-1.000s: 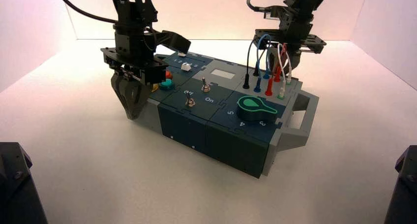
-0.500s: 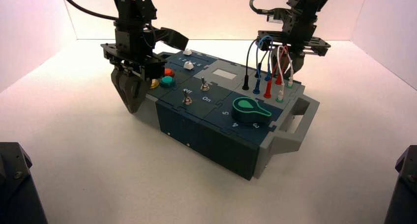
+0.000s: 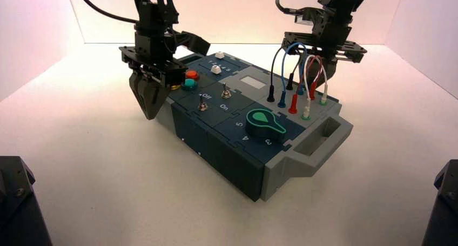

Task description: Rotate the box clockwise.

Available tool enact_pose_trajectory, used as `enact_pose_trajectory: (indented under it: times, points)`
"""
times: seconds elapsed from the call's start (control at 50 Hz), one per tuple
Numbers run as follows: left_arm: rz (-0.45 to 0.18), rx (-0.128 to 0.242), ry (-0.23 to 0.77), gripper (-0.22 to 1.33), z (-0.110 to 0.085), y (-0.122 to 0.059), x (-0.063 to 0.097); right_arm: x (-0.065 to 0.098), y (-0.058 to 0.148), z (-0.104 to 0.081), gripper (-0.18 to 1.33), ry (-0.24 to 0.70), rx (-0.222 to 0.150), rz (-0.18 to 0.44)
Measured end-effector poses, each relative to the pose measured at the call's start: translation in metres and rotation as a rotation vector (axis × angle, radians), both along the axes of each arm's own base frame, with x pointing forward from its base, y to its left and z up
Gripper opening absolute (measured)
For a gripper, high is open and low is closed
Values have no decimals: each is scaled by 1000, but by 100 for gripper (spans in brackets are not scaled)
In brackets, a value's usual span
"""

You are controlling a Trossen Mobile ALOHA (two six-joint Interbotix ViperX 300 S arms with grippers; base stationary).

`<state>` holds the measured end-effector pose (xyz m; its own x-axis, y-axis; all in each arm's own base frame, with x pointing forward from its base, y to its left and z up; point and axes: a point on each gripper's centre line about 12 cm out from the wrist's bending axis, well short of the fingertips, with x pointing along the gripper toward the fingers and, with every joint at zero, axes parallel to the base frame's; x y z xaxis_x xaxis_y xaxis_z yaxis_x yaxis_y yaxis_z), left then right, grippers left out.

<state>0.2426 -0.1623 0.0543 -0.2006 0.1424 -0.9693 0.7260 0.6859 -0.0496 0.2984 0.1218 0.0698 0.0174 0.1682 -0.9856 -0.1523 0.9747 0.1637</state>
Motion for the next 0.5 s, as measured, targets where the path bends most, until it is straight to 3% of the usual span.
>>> enact_pose_trajectory:
  times: [0.24, 0.5]
  points:
    - [-6, 8, -11, -16, -3, 4, 5, -8, -1, -2, -15, 14, -1, -2]
    - [39, -5, -46, -16, -3, 15, 19, -24, 0, -3, -15, 49, -4, 12]
